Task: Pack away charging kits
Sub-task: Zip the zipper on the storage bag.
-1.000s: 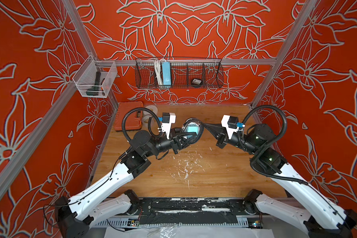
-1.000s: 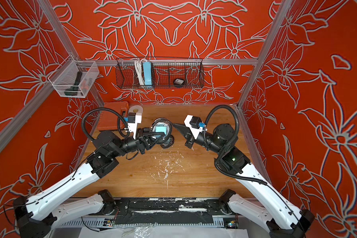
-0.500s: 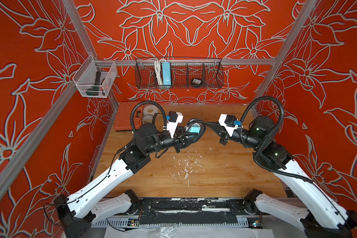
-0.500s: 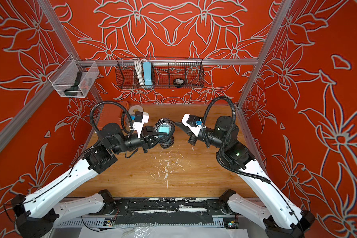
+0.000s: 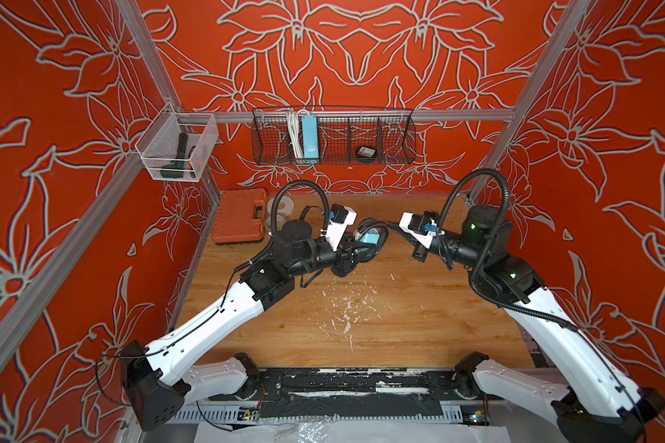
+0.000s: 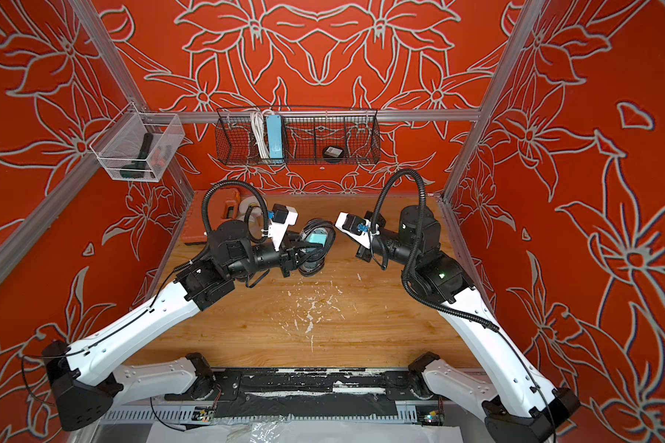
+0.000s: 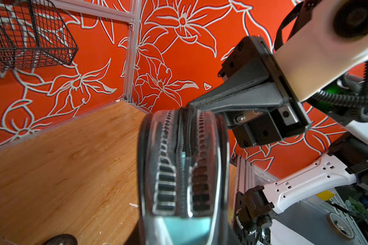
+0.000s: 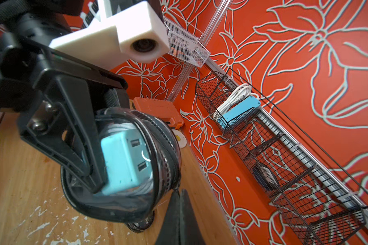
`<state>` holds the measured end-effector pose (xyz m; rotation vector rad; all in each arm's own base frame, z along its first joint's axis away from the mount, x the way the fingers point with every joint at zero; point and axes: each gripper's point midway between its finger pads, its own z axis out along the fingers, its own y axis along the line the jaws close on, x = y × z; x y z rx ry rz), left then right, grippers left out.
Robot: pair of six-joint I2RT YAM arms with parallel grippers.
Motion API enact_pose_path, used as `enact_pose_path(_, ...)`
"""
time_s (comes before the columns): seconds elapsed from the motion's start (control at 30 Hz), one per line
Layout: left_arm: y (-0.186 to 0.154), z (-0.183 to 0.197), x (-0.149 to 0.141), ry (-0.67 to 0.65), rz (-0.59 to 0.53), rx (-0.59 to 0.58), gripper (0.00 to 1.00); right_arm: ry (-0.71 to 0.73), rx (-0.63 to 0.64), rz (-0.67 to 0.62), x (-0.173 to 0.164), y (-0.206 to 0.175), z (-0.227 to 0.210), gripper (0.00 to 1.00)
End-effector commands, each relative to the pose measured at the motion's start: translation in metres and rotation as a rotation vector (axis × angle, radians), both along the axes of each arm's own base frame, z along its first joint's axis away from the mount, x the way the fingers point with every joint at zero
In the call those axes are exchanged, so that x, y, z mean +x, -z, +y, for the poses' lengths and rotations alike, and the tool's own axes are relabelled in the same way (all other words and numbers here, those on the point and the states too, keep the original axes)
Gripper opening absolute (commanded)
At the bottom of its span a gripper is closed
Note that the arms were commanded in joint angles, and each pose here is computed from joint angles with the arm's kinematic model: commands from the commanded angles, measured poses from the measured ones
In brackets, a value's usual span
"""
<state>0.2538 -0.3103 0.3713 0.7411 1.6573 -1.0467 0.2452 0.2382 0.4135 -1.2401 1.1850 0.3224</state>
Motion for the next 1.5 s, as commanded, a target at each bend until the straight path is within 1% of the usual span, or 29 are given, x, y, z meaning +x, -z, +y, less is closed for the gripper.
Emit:
enact_pose_path(0.0, 0.063, -0.002, 0.003, -0.013, 0.142, 0.175, 0.0, -0.028, 0.034, -0.257, -0.016, -0.059, -0.008, 0.0)
enact_pose_path(0.17, 0.086, -0.02, 0.009, -0.039, 0.14, 0.286, 0.0, -0.042, -0.022, -0.249, -0.014, -0.049, -0.006, 0.0)
enact_pose_path(0.3, 0.108, -0.033, 0.017, -0.045, 0.151, 0.36, 0.0, -0.065, -0.085, -0.26, -0.015, -0.03, -0.004, 0.0)
enact_pose_path(0.37, 0.114, -0.036, 0.026, -0.071, 0.157, 0.385, 0.0, -0.065, -0.106, -0.29, -0.015, -0.021, -0.005, 0.0)
enact_pose_path(0.43, 0.118, -0.041, 0.031, -0.065, 0.162, 0.407, 0.0, -0.068, -0.112, -0.308, -0.016, -0.016, -0.005, 0.0)
enact_pose_path(0.57, 0.121, -0.05, 0.04, -0.064, 0.173, 0.424, 0.0, -0.129, -0.094, -0.257, -0.027, -0.014, -0.001, 0.0)
enact_pose_path(0.63, 0.121, -0.051, 0.046, -0.085, 0.185, 0.424, 0.0, -0.142, -0.099, -0.245, -0.028, -0.006, 0.0, 0.0)
enact_pose_path(0.7, 0.117, -0.051, 0.048, -0.101, 0.201, 0.42, 0.0, -0.053, -0.076, -0.279, -0.013, -0.002, -0.005, 0.0)
enact_pose_path(0.77, 0.109, -0.049, 0.045, -0.102, 0.197, 0.4, 0.0, 0.031, -0.079, -0.291, 0.001, 0.003, -0.011, 0.0)
enact_pose_path(0.83, 0.097, -0.048, 0.04, -0.087, 0.18, 0.359, 0.0, 0.084, -0.075, -0.263, 0.01, 0.003, -0.017, 0.0)
enact_pose_path(0.9, 0.08, -0.048, 0.03, -0.048, 0.155, 0.3, 0.0, 0.129, -0.026, -0.235, 0.016, -0.006, -0.021, 0.0)
enact_pose_path(0.93, 0.07, -0.048, 0.026, -0.036, 0.14, 0.269, 0.1, 0.141, 0.015, -0.218, 0.017, -0.014, -0.022, 0.0)
enact_pose_path(0.97, 0.06, -0.047, 0.023, -0.032, 0.119, 0.23, 0.26, 0.132, 0.046, -0.2, 0.016, -0.02, -0.021, 0.0)
enact_pose_path(1.03, 0.04, -0.042, 0.02, -0.032, 0.077, 0.155, 0.52, 0.107, 0.098, -0.155, 0.013, -0.031, -0.018, 0.0)
enact_pose_path(1.07, 0.028, -0.038, 0.016, -0.027, 0.048, 0.108, 0.61, 0.103, 0.126, -0.125, 0.013, -0.035, -0.016, 0.0)
enact_pose_path(1.13, 0.008, -0.031, 0.006, -0.011, -0.022, 0.016, 0.74, 0.114, 0.186, -0.082, 0.016, -0.044, -0.016, 0.0)
enact_pose_path(1.17, -0.008, -0.024, 0.0, -0.016, -0.079, -0.046, 0.8, 0.116, 0.216, -0.062, 0.016, -0.049, -0.016, 0.0)
enact_pose_path(1.23, -0.028, -0.005, -0.006, -0.07, -0.161, -0.163, 0.92, 0.107, 0.28, -0.022, 0.014, -0.058, -0.017, 0.0)
enact_pose_path(1.3, -0.049, 0.017, -0.017, -0.114, -0.262, -0.305, 0.98, 0.077, 0.347, 0.015, 0.008, -0.069, -0.016, 0.0)
enact_pose_path(1.37, -0.058, 0.041, -0.03, -0.16, -0.349, -0.446, 0.99, 0.039, 0.429, 0.054, -0.001, -0.083, -0.016, 0.0)
enact_pose_path(1.4, -0.07, 0.058, -0.04, -0.18, -0.399, -0.522, 0.99, 0.021, 0.464, 0.07, -0.004, -0.088, -0.016, 0.0)
enact_pose_path(1.47, -0.077, 0.079, -0.047, -0.228, -0.447, -0.632, 0.99, -0.024, 0.536, 0.1, -0.013, -0.101, -0.016, 0.0)
